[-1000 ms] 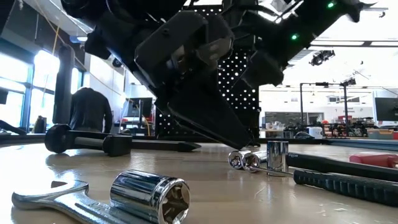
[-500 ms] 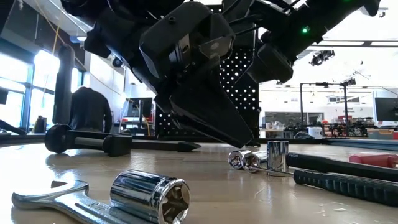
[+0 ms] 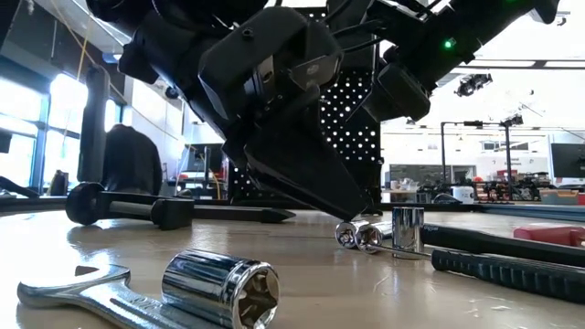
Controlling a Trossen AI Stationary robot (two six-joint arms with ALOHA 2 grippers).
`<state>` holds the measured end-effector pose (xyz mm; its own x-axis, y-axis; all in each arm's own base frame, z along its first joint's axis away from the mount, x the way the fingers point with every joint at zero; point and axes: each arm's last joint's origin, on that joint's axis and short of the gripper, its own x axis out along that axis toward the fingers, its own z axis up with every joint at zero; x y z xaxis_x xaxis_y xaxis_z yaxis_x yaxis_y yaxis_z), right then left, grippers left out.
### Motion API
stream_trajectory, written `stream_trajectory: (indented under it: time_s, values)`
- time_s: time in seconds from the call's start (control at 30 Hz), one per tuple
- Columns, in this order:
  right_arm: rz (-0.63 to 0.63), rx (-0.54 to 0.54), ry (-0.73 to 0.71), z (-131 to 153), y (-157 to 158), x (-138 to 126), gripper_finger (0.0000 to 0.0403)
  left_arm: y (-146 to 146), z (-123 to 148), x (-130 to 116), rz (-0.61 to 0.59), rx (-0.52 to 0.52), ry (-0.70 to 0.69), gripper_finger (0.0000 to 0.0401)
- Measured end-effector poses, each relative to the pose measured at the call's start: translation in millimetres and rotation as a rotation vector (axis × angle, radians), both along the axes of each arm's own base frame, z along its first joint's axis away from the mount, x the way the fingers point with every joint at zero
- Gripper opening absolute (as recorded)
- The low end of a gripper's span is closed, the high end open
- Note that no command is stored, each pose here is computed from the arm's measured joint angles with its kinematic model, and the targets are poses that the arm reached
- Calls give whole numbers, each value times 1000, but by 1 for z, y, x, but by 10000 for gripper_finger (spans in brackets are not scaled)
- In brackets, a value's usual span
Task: Hang tools onto peg board
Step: Put the top left socket into the bottom peg board bin
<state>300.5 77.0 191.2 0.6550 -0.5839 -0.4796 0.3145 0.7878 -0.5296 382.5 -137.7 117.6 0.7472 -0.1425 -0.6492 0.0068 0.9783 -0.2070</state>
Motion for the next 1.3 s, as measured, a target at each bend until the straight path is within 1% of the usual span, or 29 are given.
stream_trajectory:
  time_s: [0.27,0.47,0.6,0.77,0.97,1.13,1.3]
  values:
    - [0,0,0,0,0,0,181,0,0,0,5,-4,2,106]
    - [0,0,0,0,0,0,181,-1,1,2,10,-23,-23,106]
    - [1,-1,1,0,0,0,181,0,-8,-1,32,-5,30,106]
    - [0,0,0,0,0,0,181,1,-9,-1,63,1,27,106]
    - [1,0,-2,0,0,0,181,5,-11,-1,84,36,43,105]
    - [1,-1,-2,0,0,0,181,9,-13,-3,86,59,92,85]
    - [1,-1,-2,0,0,0,181,10,-14,-4,66,85,101,67]
